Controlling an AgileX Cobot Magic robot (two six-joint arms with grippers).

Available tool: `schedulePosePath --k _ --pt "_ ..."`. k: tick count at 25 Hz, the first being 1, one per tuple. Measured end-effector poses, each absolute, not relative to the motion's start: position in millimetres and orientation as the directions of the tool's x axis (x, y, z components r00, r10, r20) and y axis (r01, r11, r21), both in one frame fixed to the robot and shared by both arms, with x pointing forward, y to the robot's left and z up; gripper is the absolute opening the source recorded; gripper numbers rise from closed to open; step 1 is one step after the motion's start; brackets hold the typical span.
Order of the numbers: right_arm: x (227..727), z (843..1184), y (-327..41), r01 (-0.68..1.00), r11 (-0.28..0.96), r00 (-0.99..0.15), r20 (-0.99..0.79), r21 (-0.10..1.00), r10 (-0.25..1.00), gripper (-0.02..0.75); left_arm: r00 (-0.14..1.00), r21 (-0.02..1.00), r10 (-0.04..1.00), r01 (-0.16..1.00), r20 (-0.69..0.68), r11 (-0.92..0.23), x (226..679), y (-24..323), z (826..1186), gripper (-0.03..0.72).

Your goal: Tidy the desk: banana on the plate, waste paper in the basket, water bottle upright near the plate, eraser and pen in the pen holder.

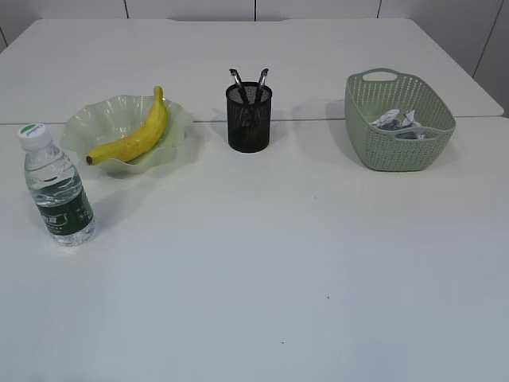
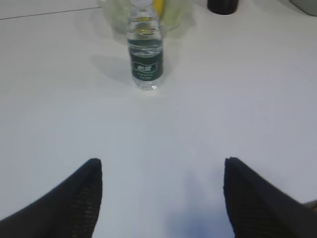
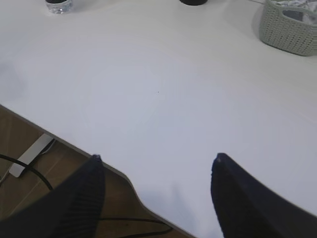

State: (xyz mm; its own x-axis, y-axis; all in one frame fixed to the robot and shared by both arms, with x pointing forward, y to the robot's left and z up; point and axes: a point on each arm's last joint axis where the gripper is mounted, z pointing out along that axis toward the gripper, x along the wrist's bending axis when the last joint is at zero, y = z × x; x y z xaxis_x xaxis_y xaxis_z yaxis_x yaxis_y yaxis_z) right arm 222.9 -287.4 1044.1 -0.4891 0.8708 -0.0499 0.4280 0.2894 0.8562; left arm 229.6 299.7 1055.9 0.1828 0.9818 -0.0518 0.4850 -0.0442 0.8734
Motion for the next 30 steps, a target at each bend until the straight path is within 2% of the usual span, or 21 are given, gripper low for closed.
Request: schedulePosePath --k 4,7,13,30 --pt "223.0 1044.1 -287.2 0.431 0.285 -0.480 -0.050 0.856 0.876 0.501 0.064 0.873 0.997 0.487 -0.052 0.014 229.7 298.6 1055.9 0.540" --pt "223.4 1044.1 -286.7 0.439 0.272 -0.454 -0.050 0.856 0.890 0.501 0.025 0.873 0.998 0.486 -0.052 0.033 229.7 298.3 1055.9 0.540" --pt "224.2 1044.1 -285.8 0.455 0.246 -0.400 -0.050 0.856 0.915 0.501 0.002 0.873 0.999 0.485 -0.052 0.044 229.8 298.1 1055.9 0.521" --pt "224.3 1044.1 -285.8 0.455 0.245 -0.399 -0.050 0.856 0.916 0.501 0.000 0.873 0.999 0.485 -0.052 0.045 229.8 298.0 1055.9 0.501"
